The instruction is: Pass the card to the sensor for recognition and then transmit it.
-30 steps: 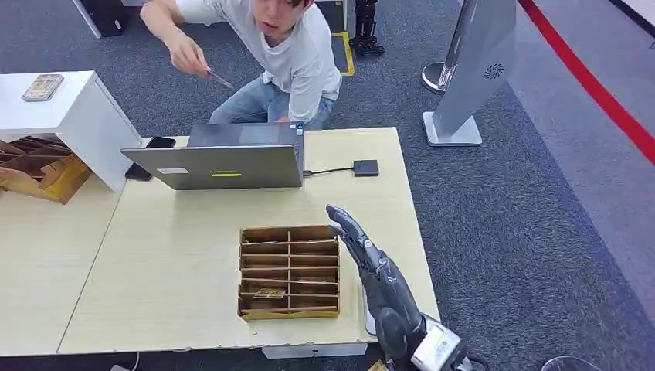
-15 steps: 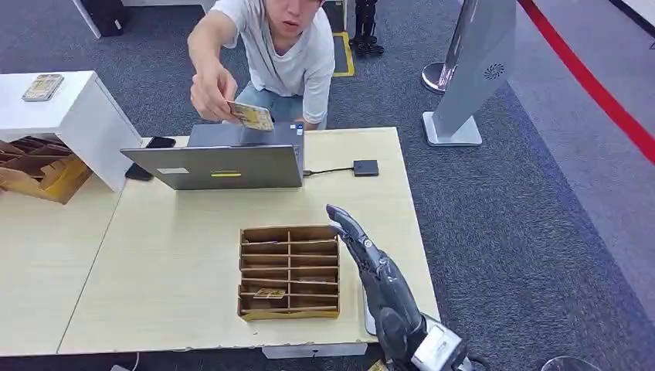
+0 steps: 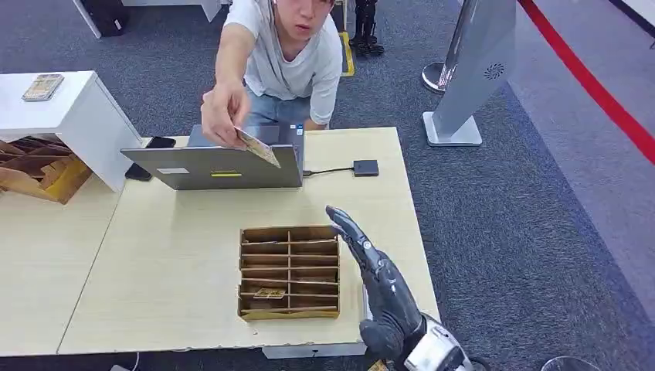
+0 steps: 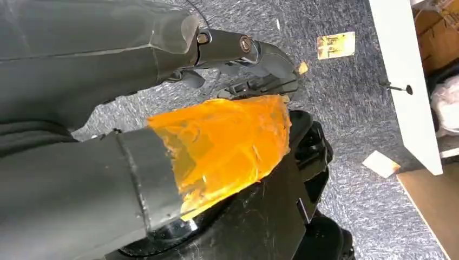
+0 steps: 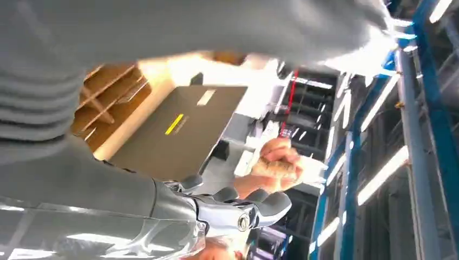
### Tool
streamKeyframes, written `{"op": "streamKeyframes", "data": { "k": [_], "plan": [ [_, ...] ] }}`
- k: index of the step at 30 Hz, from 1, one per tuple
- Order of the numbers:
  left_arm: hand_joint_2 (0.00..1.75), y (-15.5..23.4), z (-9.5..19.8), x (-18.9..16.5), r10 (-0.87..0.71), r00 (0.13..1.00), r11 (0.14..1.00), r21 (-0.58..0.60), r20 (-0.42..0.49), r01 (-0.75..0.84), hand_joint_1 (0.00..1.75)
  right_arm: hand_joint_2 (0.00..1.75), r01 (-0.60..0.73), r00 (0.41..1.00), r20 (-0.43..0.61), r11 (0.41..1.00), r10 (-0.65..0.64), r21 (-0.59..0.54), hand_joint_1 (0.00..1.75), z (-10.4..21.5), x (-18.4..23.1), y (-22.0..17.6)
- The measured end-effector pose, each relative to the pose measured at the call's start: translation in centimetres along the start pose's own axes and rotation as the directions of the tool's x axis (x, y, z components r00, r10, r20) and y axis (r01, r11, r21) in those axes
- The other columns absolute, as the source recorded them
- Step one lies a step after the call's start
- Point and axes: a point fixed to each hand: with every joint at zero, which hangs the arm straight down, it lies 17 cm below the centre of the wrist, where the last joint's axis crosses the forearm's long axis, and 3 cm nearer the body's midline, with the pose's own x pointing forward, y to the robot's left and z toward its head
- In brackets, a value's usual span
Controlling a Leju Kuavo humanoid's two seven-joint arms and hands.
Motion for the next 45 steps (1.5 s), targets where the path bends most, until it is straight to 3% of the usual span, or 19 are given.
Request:
{"op": "streamKeyframes", "data": {
  "k": [7,11,14,22,28,35,41,45],
  "plan": [
    [0.00,-0.2,0.0,-0.1,-0.016,1.000,1.000,-0.008,-0.002,0.016,0.00,1.75,-0.187,0.982,-0.012,0.982,0.187,-0.020,0.00,0.0,-0.7,-0.8],
    [0.00,-0.4,0.1,-0.1,-0.028,1.000,0.999,-0.024,-0.002,0.028,0.00,1.75,-0.354,0.935,-0.011,0.935,0.354,-0.027,0.00,-0.8,-1.3,-1.7],
    [0.00,-0.6,0.1,-0.2,-0.034,0.999,0.999,-0.031,-0.004,0.034,0.00,1.75,-0.411,0.911,-0.009,0.911,0.411,-0.034,0.00,-1.3,-1.6,-2.2],
    [0.00,-1.0,0.1,-0.4,-0.062,0.998,0.997,-0.055,-0.014,0.061,0.00,1.75,-0.664,0.746,0.004,0.745,0.665,-0.068,0.00,-3.0,-2.3,-3.8],
    [0.00,-1.3,0.1,-0.5,-0.075,0.997,0.995,-0.071,-0.021,0.074,0.00,1.75,-0.763,0.643,0.013,0.642,0.766,-0.074,0.00,-3.9,-2.7,-4.2],
    [0.00,-1.4,0.1,-0.4,-0.084,0.996,0.994,-0.076,-0.020,0.082,0.00,1.75,-0.781,0.622,0.010,0.622,0.783,-0.060,0.00,-4.0,-3.4,-4.2],
    [0.00,-1.5,0.1,-0.4,-0.094,0.995,0.992,-0.084,-0.023,0.092,0.00,1.75,-0.874,0.479,0.009,0.478,0.878,-0.084,0.00,-4.2,-3.4,-4.8],
    [0.00,-1.5,0.1,-0.5,-0.096,0.995,0.992,-0.085,-0.027,0.093,0.00,1.75,-0.904,0.422,0.006,0.421,0.907,-0.081,0.00,-4.1,-3.8,-4.8]
  ]
}}
